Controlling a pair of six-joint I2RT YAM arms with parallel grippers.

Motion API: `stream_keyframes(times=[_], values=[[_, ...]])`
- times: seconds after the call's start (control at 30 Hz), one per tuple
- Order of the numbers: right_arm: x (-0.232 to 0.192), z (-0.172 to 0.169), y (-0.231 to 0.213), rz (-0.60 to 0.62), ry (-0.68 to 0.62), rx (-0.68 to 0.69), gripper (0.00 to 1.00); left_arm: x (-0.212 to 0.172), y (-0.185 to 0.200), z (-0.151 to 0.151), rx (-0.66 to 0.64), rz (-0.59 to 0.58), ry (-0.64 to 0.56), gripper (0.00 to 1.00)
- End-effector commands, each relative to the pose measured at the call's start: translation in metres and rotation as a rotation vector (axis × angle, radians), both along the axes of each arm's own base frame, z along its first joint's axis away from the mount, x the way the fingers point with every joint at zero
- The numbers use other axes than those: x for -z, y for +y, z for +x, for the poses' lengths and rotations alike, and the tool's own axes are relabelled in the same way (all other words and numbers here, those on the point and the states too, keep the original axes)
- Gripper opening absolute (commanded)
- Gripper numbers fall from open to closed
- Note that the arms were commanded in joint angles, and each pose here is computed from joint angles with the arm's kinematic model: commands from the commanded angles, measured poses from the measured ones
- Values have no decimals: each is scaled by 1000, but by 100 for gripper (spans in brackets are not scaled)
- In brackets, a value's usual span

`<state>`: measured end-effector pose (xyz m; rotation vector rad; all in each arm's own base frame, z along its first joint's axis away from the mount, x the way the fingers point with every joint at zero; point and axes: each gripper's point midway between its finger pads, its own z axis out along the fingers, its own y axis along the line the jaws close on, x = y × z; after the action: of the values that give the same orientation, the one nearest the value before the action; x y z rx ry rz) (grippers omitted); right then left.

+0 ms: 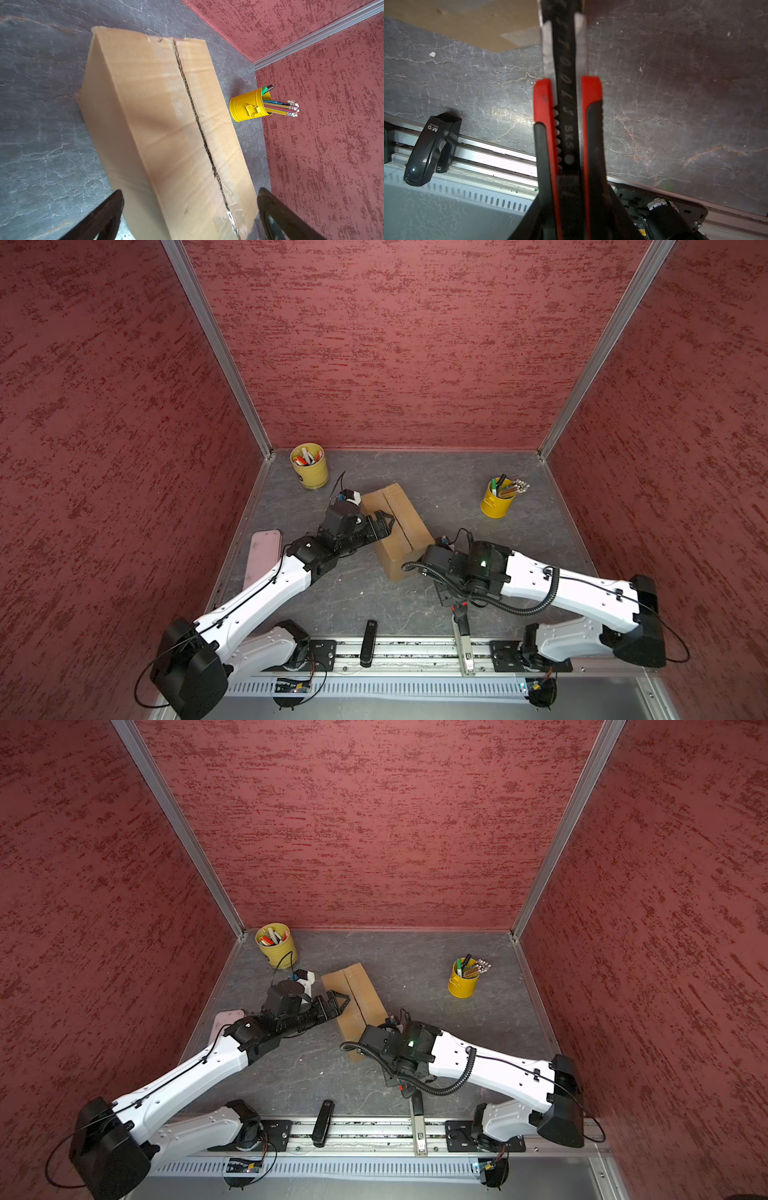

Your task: Unpack the express box

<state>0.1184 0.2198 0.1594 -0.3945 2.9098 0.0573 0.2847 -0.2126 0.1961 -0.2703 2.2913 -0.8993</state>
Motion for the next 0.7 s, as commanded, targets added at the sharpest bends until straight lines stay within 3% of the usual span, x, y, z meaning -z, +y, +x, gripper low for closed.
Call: stream_keyframes(times=[0.0, 0.67], values=[[-3, -5, 0, 29, 5, 20, 0, 1, -5, 0, 9, -7, -10, 100], [-7, -4, 6, 58, -10, 23, 0, 4, -10, -1, 23, -6, -7, 100]])
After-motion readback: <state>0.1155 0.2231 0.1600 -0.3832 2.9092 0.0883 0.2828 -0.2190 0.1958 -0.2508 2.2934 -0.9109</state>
